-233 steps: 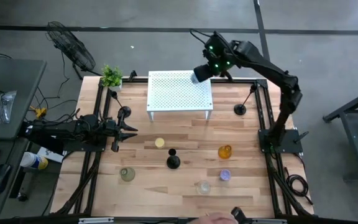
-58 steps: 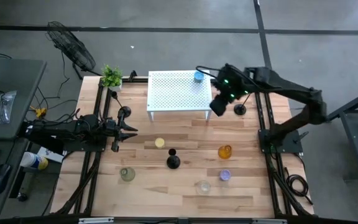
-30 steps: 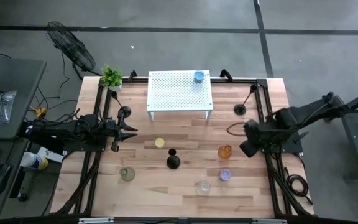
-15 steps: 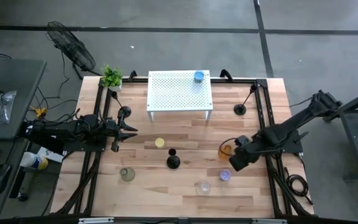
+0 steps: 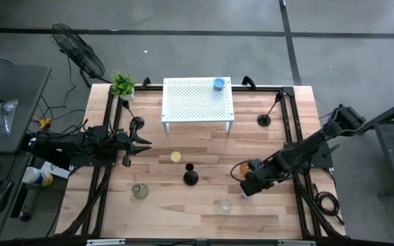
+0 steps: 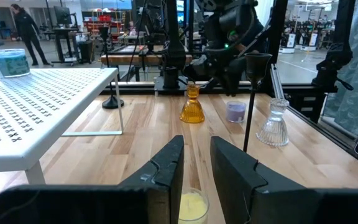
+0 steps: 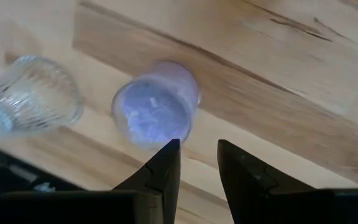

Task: Pick & Place candle stick holders
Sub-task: Put the purple scented candle on the shelf

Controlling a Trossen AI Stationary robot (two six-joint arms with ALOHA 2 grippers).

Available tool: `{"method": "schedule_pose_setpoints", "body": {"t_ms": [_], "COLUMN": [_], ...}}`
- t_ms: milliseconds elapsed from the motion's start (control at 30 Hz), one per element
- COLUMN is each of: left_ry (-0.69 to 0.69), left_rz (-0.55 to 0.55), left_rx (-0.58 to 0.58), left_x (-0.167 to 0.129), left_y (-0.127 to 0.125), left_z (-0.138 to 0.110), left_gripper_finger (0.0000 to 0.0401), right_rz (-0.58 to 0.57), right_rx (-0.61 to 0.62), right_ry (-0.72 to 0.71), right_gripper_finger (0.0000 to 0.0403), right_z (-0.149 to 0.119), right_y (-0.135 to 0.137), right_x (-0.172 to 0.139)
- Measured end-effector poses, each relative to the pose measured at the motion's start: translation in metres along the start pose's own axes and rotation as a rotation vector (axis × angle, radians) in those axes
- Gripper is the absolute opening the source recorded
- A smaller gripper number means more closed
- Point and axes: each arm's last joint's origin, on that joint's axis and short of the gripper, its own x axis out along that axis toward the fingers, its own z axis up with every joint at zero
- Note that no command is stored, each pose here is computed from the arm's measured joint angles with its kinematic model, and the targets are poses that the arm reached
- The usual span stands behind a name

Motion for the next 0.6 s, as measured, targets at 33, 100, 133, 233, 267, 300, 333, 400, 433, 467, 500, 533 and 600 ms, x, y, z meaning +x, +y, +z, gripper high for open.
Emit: {"method": "schedule_pose_setpoints", "body": {"t_ms": [33,100,133,233,267,300,333,400,433,467,500,533,600], "left_ry": [0.0,0.0,0.0,0.0,0.0,0.001,0.0,0.0,0.0,0.0,0.0,0.0,0.0], "left_rz": [0.0,0.0,0.0,0.0,0.0,0.0,0.0,0.0,0.0,0.0,0.0,0.0,0.0], "left_rx": [0.0,0.0,0.0,0.0,0.0,0.0,0.0,0.0,0.0,0.0,0.0,0.0,0.0], "left_x": [0.0,0.0,0.0,0.0,0.0,0.0,0.0,0.0,0.0,0.0,0.0,0.0,0.0], "left_y": [0.0,0.0,0.0,0.0,0.0,0.0,0.0,0.0,0.0,0.0,0.0,0.0,0.0], "left_z": [0.0,0.0,0.0,0.0,0.0,-0.0001,0.0,0.0,0.0,0.0,0.0,0.0,0.0], "left_gripper_finger": [0.0077,0.0077,0.0077,0.0077,0.0077,0.0077,0.0077,0.0077,0.0077,0.0077,0.0077,0.0077,0.0077], "right_rz": [-0.004,-0.005,-0.003,-0.006,-0.007,-0.007,-0.005,-0.003,-0.001,0.0,0.0,0.001,0.001], "right_rx": [0.005,0.018,0.026,0.046,0.051,0.055,0.056,0.066,0.072,0.079,0.085,0.089,0.102], "right_ry": [-0.003,-0.005,-0.004,-0.005,-0.006,-0.006,-0.01,-0.017,-0.021,-0.024,-0.028,-0.032,-0.032], "right_gripper_finger": [0.0101,0.0101,0.0101,0.0101,0.0101,0.0101,0.0101,0.0101,0.0101,0.0101,0.0101,0.0101,0.0101], "right_z": [0.0004,0.0008,0.0009,0.0013,0.0014,0.0014,0.0015,0.0024,0.0027,0.0028,0.0029,0.003,0.003], "right_y": [0.0005,0.002,0.0028,0.0039,0.0039,0.0039,0.004,0.0042,0.0043,0.0043,0.0043,0.0044,0.0044], "right_x": [0.0018,0.0054,0.0066,0.0097,0.0098,0.0098,0.0098,0.0097,0.0096,0.0096,0.0096,0.0096,0.0096]}}
